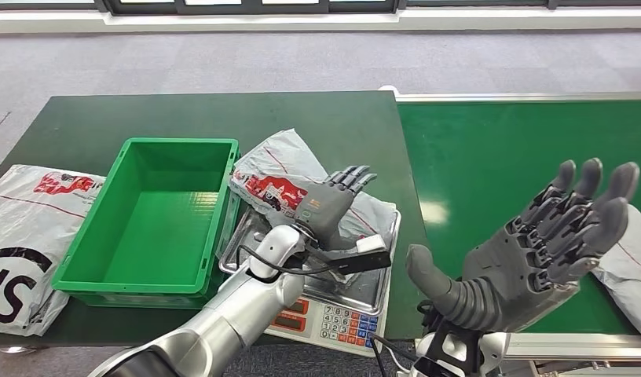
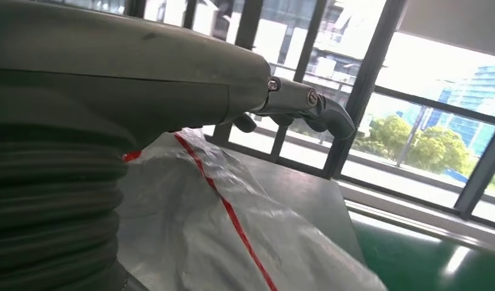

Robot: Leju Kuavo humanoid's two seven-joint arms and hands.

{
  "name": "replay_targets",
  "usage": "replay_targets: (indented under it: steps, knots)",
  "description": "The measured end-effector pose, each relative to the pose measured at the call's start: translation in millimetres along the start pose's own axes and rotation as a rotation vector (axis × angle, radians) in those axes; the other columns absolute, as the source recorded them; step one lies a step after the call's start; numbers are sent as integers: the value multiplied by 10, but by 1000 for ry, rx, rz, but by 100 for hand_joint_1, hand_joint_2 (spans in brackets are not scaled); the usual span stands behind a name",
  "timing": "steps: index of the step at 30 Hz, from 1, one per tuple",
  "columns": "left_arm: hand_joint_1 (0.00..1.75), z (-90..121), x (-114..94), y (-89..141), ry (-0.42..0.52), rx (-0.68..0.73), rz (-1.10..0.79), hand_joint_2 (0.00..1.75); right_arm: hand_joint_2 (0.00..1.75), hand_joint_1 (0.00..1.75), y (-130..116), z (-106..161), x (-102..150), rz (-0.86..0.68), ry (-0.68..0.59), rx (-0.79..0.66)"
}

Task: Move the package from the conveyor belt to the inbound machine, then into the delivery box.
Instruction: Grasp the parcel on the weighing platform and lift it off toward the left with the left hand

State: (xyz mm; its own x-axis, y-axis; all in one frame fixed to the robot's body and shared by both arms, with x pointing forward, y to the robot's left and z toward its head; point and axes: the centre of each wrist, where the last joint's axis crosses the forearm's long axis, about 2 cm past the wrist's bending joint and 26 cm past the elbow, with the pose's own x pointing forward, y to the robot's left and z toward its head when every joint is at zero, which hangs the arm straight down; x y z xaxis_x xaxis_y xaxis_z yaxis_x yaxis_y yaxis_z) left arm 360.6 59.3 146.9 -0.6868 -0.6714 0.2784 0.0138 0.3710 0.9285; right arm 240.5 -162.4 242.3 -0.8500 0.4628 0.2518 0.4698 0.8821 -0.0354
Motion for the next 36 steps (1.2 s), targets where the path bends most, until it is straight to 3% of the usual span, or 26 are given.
replay_targets:
  steps: [6,9,18,22,23,27,36]
  knots:
    - [0,88,28,-177,23,-154,-111,175,175,0,86,-40,-27,-46,6,-4]
    - [0,116,-6,-228,79,-263,-172,175,175,0,166,-55,-41,-82,14,0]
    - [0,77,-156,-181,165,-529,-226,175,175,0,337,-27,-83,-135,18,50]
    - [115,48,-181,-148,178,-599,-224,175,175,0,339,2,-100,-136,22,63]
    - [115,47,-182,-148,176,-608,-223,175,175,0,336,9,-105,-136,24,65]
    - [175,61,-187,-162,171,-626,-218,175,175,0,323,24,-118,-138,27,71]
    - [175,51,-208,-142,173,-626,-231,175,175,0,320,61,-134,-141,31,87]
